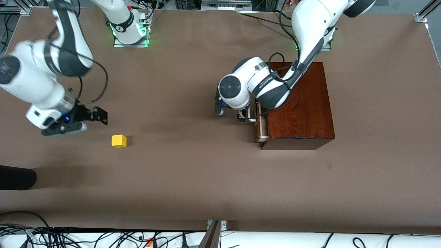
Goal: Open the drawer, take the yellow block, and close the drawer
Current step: 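Push the drawer into the box with the left gripper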
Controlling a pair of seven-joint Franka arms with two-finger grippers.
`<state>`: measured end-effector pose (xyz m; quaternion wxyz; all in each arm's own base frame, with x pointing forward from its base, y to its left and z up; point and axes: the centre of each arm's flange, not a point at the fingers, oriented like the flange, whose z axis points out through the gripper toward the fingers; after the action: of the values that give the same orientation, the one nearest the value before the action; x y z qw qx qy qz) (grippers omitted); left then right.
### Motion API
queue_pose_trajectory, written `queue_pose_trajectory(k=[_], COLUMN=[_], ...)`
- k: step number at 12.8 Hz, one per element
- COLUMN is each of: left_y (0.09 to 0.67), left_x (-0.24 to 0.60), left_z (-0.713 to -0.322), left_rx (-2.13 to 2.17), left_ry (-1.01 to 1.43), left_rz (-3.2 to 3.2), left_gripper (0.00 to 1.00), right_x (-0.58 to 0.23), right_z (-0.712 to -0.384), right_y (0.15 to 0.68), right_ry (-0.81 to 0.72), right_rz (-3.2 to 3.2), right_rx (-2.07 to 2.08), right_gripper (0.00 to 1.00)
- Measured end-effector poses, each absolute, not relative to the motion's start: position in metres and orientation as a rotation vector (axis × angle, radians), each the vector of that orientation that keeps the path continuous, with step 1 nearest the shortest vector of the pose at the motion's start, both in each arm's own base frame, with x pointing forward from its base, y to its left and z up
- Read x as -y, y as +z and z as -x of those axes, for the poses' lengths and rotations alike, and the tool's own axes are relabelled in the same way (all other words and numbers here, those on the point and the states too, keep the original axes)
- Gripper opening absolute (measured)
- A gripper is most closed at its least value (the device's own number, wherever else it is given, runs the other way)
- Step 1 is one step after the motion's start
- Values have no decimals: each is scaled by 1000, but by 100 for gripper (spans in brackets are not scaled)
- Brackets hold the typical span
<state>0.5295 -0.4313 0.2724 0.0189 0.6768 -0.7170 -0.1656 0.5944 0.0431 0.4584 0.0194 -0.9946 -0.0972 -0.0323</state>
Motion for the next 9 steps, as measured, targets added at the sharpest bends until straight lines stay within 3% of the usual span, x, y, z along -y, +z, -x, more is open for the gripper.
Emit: queue_pose_trajectory(k=[5,9], left_y=[274,274], left_x=[415,412], left_z=[-540,-541], left_rx=[2193,2187], left_ry=[-533,-543], left_rz=[-2126,-2130], left_gripper=[100,100], right_x=[-46,-47], right_z=[-577,-573], right_y=[572,591], right_ry=[-64,-16], right_rz=[3075,3079], right_rx=[281,235], right_gripper=[100,100])
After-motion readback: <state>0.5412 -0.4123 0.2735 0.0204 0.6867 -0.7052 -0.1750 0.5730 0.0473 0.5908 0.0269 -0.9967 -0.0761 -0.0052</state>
